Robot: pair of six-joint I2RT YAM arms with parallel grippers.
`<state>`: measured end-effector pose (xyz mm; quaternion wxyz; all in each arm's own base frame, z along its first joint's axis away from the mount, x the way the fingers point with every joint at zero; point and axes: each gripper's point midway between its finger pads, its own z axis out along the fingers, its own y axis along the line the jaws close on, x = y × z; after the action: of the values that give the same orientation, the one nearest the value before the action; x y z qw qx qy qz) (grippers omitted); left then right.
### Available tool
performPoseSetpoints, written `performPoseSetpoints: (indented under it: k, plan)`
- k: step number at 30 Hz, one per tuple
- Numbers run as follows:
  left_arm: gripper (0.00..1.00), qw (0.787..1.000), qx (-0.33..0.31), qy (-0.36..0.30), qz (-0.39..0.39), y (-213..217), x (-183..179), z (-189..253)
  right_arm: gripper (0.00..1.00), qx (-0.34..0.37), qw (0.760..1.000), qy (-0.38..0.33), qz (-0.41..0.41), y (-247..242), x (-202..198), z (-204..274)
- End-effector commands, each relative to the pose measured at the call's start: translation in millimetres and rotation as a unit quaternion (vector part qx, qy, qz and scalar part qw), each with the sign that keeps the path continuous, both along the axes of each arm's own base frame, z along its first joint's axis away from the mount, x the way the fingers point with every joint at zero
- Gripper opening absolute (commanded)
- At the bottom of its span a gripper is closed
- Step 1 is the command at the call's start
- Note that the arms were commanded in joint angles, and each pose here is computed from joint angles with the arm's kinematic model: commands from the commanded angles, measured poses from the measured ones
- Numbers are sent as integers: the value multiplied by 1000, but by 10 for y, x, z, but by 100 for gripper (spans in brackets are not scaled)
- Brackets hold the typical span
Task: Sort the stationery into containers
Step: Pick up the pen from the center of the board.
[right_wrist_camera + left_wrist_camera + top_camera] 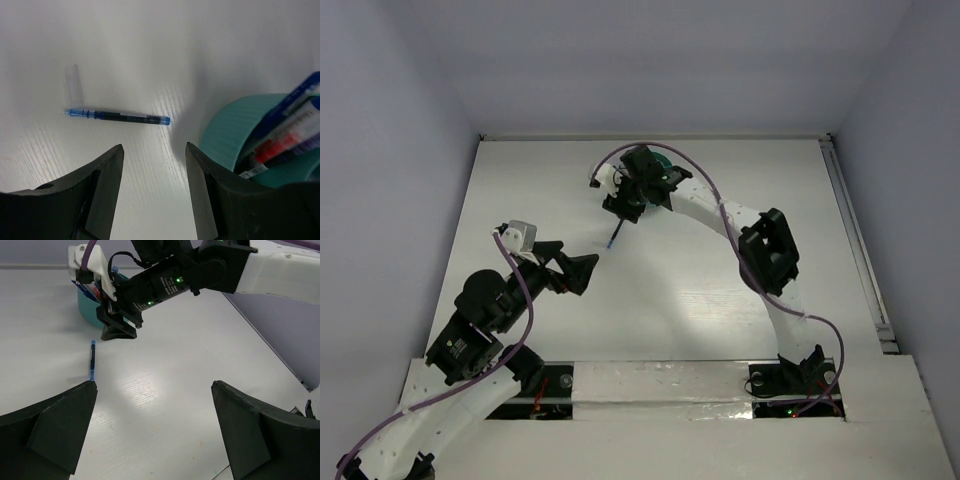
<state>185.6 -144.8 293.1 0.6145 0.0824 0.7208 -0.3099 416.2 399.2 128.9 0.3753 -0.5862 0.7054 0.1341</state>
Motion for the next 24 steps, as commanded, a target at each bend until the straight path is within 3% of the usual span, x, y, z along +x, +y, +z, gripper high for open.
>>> performPoseSetpoints:
  k: [1, 13, 24]
  plan:
    - [99, 1000, -10, -20, 3, 5, 26, 97, 59, -43, 994, 62, 85, -23, -238, -262]
    - [99, 1000, -6, -16, 13, 34, 70, 73, 64, -47, 989, 89, 112, 102, -228, -561]
    - [99, 1000, -5, -16, 8, 13, 77, 68, 62, -42, 989, 68, 124, 188, -260, -588]
